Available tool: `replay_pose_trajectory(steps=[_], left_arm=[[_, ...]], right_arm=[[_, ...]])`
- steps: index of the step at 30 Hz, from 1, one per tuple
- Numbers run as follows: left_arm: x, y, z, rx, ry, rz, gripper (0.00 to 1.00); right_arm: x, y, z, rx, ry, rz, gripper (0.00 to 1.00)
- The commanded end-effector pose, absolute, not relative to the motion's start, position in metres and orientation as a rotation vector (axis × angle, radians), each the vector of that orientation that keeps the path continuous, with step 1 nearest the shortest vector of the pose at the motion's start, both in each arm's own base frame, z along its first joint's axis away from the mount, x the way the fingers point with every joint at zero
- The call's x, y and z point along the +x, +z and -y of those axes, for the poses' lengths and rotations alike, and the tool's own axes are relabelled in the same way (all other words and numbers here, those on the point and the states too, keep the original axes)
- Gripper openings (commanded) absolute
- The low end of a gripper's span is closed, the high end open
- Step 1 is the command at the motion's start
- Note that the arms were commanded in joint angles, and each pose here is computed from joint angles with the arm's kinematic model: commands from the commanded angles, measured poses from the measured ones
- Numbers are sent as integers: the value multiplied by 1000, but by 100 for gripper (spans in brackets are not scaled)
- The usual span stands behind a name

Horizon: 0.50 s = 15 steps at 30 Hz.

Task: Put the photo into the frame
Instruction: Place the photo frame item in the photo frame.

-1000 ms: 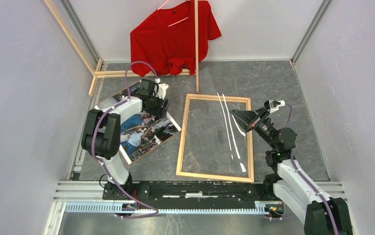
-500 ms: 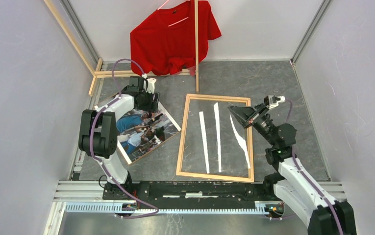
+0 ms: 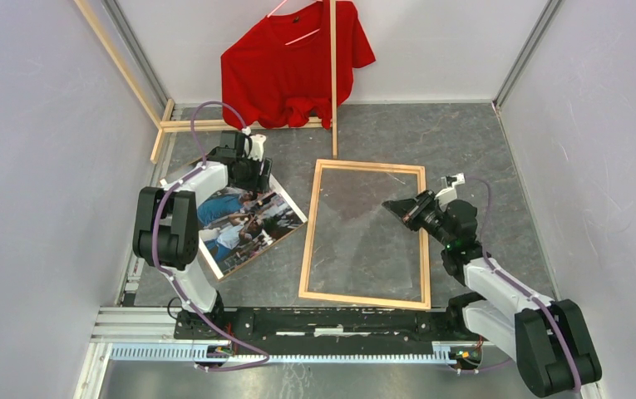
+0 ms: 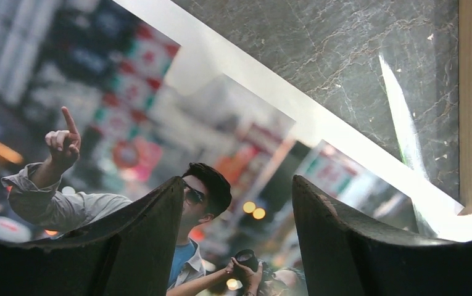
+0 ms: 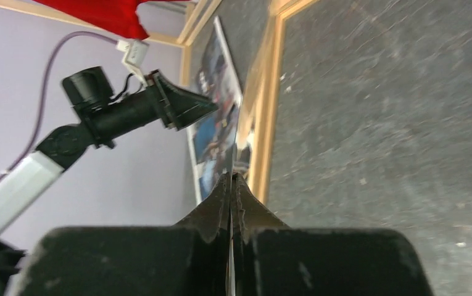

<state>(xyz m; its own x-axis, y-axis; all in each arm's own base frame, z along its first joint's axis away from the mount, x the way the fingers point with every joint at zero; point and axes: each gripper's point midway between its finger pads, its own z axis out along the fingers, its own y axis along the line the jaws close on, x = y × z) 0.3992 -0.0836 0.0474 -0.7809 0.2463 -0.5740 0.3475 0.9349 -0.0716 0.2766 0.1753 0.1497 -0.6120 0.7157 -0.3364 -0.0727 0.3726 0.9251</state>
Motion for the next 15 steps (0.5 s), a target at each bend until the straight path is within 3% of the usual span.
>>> replay_pose_trajectory(steps=[1,15], left_arm=[[398,62,94,479,-273,-2451,72],[387,59,114,552,-313,-2453,72]], right_arm=[[296,153,-153,432,1059,-1856,0],[289,106,-136,582,1083,-1885,0]])
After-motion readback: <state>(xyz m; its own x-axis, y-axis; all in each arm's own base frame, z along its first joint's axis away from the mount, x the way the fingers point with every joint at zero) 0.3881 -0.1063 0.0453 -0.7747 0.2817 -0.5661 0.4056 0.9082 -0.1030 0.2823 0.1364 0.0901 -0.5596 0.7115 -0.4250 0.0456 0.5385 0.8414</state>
